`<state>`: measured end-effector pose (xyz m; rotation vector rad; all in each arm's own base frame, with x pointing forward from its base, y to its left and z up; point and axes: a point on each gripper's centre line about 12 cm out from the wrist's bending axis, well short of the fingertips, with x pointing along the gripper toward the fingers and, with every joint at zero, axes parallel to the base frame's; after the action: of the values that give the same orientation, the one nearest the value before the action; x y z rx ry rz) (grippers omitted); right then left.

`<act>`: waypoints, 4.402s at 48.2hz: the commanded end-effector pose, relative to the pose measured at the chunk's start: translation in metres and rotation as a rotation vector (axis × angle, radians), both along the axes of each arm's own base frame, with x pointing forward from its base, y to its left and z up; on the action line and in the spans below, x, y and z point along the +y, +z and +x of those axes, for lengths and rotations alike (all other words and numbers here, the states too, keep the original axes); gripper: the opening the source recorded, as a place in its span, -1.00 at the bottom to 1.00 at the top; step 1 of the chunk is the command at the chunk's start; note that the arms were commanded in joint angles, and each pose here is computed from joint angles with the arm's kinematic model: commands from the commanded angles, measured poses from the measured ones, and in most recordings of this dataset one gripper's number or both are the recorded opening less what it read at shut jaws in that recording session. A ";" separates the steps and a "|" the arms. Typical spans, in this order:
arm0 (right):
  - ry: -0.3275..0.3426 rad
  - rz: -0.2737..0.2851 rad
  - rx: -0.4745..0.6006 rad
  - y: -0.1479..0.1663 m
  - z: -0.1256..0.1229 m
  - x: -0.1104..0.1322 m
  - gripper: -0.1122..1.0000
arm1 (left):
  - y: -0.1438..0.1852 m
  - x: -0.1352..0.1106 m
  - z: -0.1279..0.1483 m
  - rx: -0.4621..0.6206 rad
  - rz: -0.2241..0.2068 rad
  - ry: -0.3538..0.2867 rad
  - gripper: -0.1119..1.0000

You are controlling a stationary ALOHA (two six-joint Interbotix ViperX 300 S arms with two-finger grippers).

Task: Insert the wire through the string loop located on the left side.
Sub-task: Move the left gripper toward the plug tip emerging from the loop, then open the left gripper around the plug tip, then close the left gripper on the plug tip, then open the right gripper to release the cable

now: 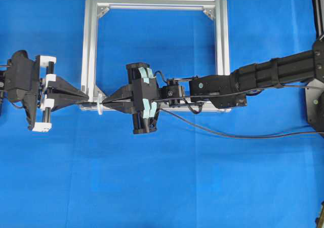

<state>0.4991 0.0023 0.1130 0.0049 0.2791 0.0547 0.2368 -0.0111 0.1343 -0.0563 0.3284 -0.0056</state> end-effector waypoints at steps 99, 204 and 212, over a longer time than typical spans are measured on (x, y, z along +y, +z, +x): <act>-0.006 -0.003 -0.049 0.019 0.006 -0.004 -0.80 | -0.012 -0.005 0.000 0.136 -0.004 -0.022 0.79; -0.005 0.000 -0.058 0.023 0.007 -0.003 -0.80 | -0.011 -0.001 0.003 0.155 -0.006 -0.006 -0.66; -0.006 -0.003 -0.045 0.023 0.006 -0.003 -0.80 | -0.011 -0.001 0.002 0.155 -0.006 -0.006 -0.66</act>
<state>0.5000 -0.0009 0.1134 0.0053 0.2837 0.0478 0.2360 -0.0127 0.1185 -0.0611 0.5033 -0.0082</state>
